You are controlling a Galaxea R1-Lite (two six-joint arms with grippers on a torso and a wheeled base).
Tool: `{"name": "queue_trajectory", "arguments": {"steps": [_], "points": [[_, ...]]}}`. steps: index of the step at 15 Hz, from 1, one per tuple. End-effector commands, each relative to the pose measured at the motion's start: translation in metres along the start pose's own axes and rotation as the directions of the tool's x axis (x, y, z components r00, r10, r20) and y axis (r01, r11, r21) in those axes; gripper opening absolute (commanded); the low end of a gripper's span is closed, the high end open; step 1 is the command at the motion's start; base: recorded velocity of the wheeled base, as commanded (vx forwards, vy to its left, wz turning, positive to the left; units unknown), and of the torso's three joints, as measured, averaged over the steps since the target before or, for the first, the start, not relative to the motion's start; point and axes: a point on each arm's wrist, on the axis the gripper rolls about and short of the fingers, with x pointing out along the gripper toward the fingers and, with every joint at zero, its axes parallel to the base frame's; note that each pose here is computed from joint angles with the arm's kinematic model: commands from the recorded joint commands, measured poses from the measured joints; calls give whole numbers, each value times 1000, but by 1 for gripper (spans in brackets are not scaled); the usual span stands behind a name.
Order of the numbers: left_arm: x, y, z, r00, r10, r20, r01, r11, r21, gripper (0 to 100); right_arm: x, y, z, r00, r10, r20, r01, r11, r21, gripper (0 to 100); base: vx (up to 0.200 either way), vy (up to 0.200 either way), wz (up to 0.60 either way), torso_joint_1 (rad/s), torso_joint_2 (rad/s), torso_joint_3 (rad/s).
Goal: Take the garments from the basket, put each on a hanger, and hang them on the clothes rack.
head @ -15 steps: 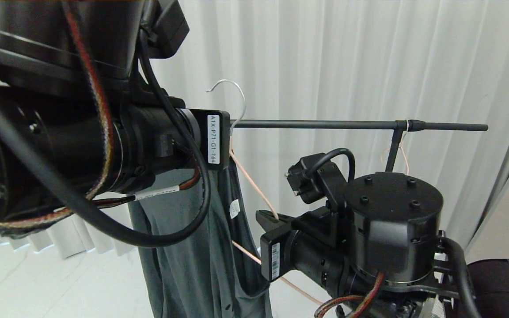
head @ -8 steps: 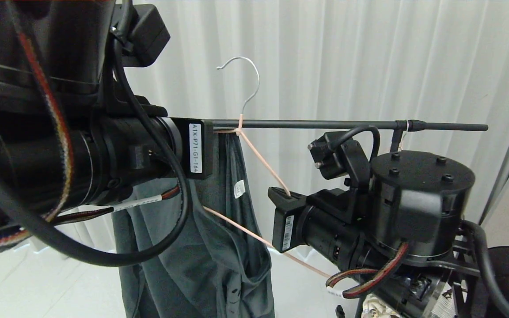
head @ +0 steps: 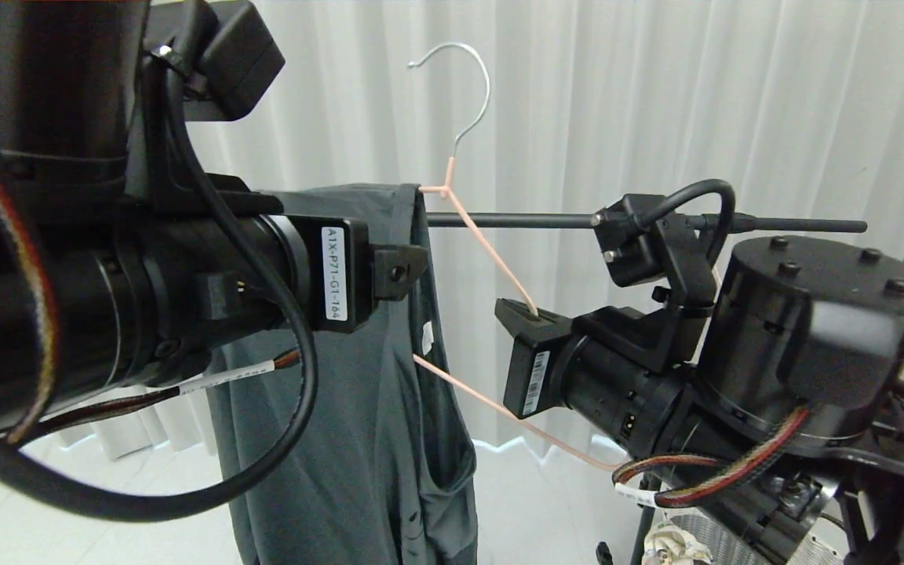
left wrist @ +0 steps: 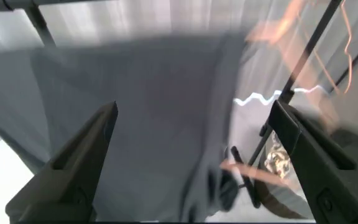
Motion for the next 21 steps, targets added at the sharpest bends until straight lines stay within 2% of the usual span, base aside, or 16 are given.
{"name": "queue_trajectory", "arguments": {"steps": [1,2,4,5,6,7,8,10,11,13,14,17,18,20,21], "points": [[-14,6,-3,1000,-22,13,22,1000,1,100,-8,-3,6,1000,-8,24,8,1000,-10,0,0,0,0,0,0,0],[-26,9,-3,998,-48,30,48,999,1,100,-14,-6,5,1000,-10,21,11,1000,-24,0,0,0,0,0,0,0],[-43,22,-6,996,-65,55,62,996,58,100,-30,-15,0,1000,-14,1,14,999,-48,0,0,0,0,0,0,0],[-56,33,-8,991,-109,71,101,989,110,100,-42,-22,-6,1000,-16,-10,16,997,-79,0,0,0,0,0,0,0],[-70,46,-10,976,-200,83,187,972,142,100,-54,-28,-12,1000,-12,-12,11,994,-106,0,0,0,0,0,0,0],[-81,57,-12,947,-309,89,290,940,178,100,-66,-32,-17,1000,-5,-14,3,993,-118,0,0,0,0,0,0,0],[-86,67,-15,909,-409,83,385,899,210,100,-79,-34,-22,999,14,-31,-18,992,-126,0,0,0,0,0,0,0],[-79,76,-20,879,-474,47,448,856,257,100,-101,-34,-31,996,62,-64,-71,987,-142,0,0,0,0,0,0,0],[-75,76,-25,857,-516,16,492,826,274,100,-109,-32,-34,993,89,-74,-100,984,-150,0,0,0,0,0,0,0],[-69,73,-39,821,-569,-47,559,785,269,100,-119,-33,-41,989,110,-100,-126,977,-172,0,0,0,0,0,0,0],[-60,70,-57,775,-618,-134,630,734,255,100,-128,-32,-44,984,147,-99,-163,971,-176,0,0,0,0,0,0,0],[-56,62,-68,685,-701,-200,724,622,299,100,-137,-33,-50,979,174,-108,-194,957,-215,0,0,0,0,0,0,0],[-56,61,-70,674,-709,-209,734,608,302,100,-139,-31,-51,976,188,-110,-208,954,-215,0,0,0,0,0,0,0],[-54,58,-73,662,-714,-227,745,596,300,100,-142,-26,-52,969,217,-120,-240,943,-231,0,0,0,0,0,0,0],[-55,56,-74,648,-725,-235,757,578,303,100,-142,-25,-54,966,222,-129,-247,940,-233,0,0,0,0,0,0,0]]}}
